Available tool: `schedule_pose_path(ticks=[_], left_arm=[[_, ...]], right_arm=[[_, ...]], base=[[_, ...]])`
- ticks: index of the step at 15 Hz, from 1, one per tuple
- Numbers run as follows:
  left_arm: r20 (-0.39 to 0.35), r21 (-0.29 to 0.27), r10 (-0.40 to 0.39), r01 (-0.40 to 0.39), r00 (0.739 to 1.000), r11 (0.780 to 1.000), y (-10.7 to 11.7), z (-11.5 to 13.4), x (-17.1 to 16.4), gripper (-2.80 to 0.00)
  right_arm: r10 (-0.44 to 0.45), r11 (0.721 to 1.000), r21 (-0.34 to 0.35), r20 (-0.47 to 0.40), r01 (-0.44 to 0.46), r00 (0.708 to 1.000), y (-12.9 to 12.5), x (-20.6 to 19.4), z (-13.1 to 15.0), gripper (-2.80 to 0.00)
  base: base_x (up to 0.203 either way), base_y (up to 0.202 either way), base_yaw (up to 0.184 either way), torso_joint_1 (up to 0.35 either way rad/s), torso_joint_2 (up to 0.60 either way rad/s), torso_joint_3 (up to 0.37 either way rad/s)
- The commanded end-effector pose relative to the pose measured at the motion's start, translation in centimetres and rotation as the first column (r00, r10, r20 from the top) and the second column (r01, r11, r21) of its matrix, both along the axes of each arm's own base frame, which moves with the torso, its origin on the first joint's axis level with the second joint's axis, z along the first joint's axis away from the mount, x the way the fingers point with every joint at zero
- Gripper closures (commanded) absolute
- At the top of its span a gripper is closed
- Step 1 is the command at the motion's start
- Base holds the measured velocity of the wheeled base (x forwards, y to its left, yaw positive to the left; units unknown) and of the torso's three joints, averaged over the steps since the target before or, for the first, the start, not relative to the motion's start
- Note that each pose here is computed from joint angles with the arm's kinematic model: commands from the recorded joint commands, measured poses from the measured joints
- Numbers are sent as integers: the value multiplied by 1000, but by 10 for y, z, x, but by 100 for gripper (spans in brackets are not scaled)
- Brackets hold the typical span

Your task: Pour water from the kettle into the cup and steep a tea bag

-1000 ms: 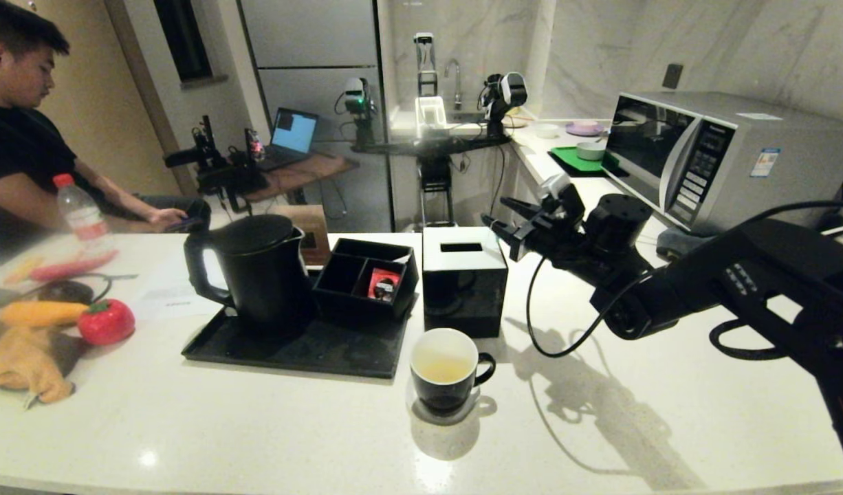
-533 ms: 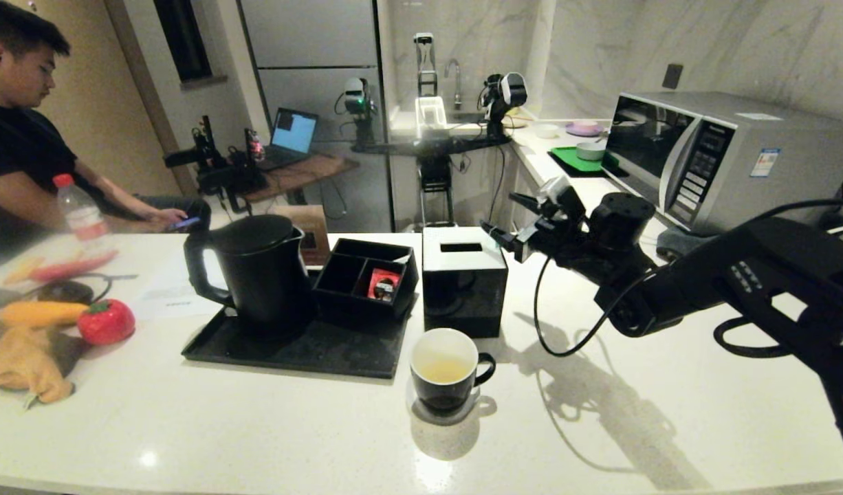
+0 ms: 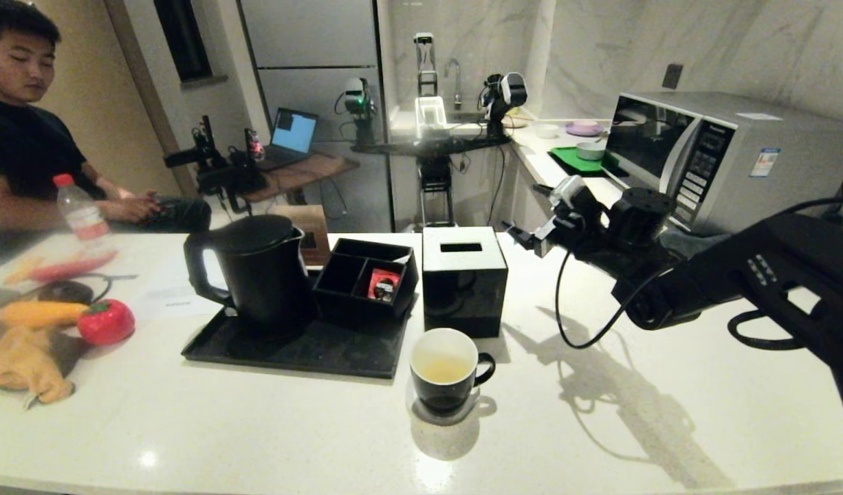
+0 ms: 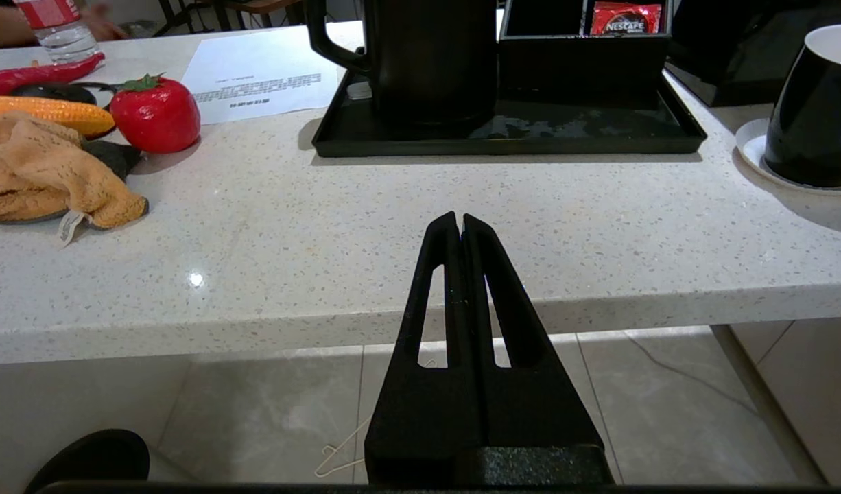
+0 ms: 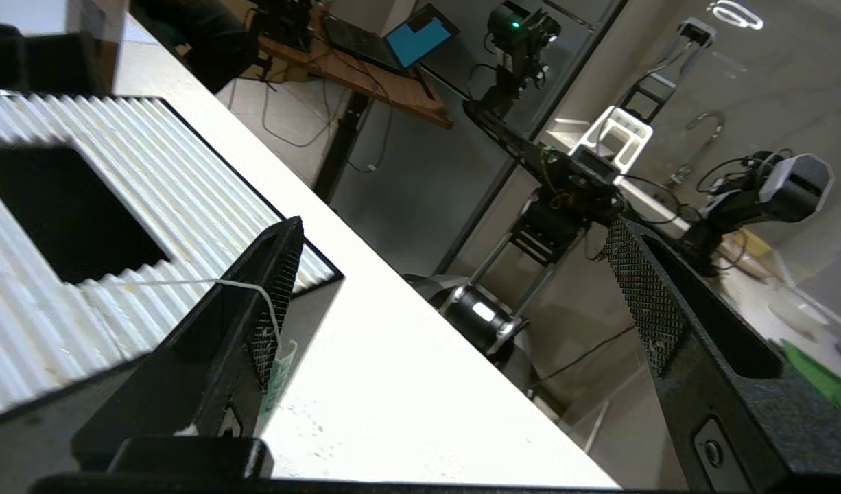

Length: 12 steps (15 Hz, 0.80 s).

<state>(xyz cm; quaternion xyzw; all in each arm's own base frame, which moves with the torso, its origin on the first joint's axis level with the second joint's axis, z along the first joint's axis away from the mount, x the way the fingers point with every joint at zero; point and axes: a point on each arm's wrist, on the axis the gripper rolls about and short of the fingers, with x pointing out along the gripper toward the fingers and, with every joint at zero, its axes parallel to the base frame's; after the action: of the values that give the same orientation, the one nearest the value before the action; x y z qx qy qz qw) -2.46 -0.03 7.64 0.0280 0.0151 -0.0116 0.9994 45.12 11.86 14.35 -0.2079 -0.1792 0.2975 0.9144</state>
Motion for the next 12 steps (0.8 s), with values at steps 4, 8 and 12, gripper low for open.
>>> schedule_pose_path(ticks=[4,8,12], left_arm=[[0,1,0,0,1000,1000,0,0,0,0],[0,1,1,-1,1000,1000,0,0,0,0],[0,1,0,0,1000,1000,0,0,0,0]], right_arm=[[-17,999,-38,11,17,1000,-5,1,-8,-280],[-23,998,-66,-26,22,999,-8,-4,-25,-280],[-27,997,-74,-38,25,999,-9,-4,-33,-280]], base=[[0,0,0,0,0,0],[0,0,0,0,0,0],[0,0,0,0,0,0]])
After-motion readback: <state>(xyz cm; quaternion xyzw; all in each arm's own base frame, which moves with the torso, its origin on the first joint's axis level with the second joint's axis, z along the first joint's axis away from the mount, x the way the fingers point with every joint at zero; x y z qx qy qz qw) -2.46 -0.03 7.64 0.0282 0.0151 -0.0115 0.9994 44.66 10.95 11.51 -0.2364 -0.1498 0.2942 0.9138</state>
